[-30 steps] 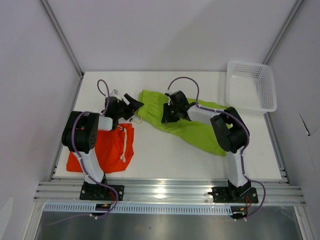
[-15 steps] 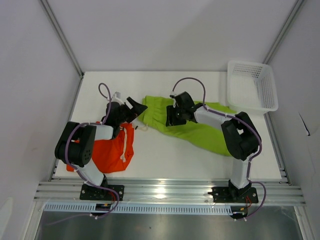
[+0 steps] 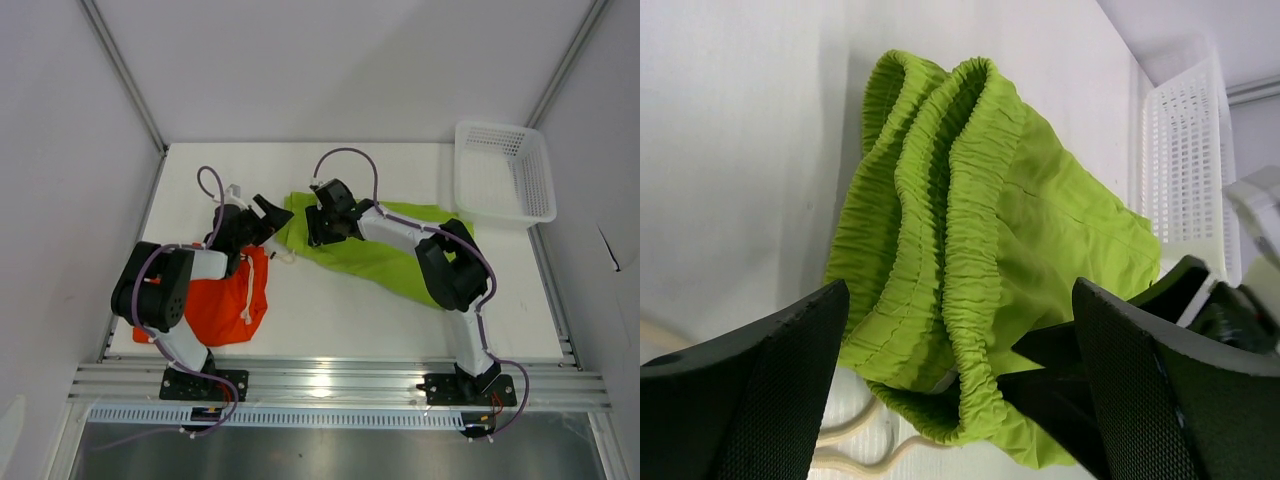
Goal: Fold and stack the shorts
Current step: Fold the shorts
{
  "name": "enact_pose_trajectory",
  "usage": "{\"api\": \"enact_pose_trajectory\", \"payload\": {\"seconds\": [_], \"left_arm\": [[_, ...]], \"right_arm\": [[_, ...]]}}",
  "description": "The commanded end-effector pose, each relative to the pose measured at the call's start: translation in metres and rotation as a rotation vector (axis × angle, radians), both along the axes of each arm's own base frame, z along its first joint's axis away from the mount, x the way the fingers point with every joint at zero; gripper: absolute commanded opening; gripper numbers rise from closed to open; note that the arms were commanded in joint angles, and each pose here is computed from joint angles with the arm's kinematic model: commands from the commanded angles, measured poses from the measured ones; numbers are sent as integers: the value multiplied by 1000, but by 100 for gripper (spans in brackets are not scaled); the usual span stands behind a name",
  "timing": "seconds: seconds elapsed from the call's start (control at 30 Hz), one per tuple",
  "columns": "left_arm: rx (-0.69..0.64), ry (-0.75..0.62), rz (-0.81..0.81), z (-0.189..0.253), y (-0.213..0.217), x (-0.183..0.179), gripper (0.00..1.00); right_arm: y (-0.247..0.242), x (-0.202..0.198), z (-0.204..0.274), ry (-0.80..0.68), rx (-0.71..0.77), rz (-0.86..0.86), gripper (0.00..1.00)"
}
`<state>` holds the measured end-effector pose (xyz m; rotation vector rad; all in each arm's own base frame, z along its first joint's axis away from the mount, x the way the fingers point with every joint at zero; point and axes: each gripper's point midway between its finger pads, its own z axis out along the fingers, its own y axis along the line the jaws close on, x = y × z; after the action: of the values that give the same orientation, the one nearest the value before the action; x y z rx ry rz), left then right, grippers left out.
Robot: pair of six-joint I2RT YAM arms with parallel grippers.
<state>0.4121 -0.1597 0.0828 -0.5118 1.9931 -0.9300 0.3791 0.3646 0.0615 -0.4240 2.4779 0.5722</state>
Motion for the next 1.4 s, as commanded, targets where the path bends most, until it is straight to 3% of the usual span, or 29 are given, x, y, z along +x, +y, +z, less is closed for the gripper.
{"api": "enact_pose_trajectory", "payload": {"seconds": [0.0,0.37,0.67,0.97,1.37], "left_arm": [[-14,-105,-11,20,-6,13,93],[-46,-59,-59,3,-29,-8,88],[-103,-65,-12,19,-32,-36,87],[-164,-54,-78,29,-48,-45,87],[6,73,-38,25,-12,-36,99]], "right_arm": [[4,5,0,-8,-20,-34,50],[29,-2,10,-6,65,-7,48],[45,-14,7,12,123,-23,48],[48,-24,-1,57,150,0,49],[16,-17,15,56,181,-12,57]]}}
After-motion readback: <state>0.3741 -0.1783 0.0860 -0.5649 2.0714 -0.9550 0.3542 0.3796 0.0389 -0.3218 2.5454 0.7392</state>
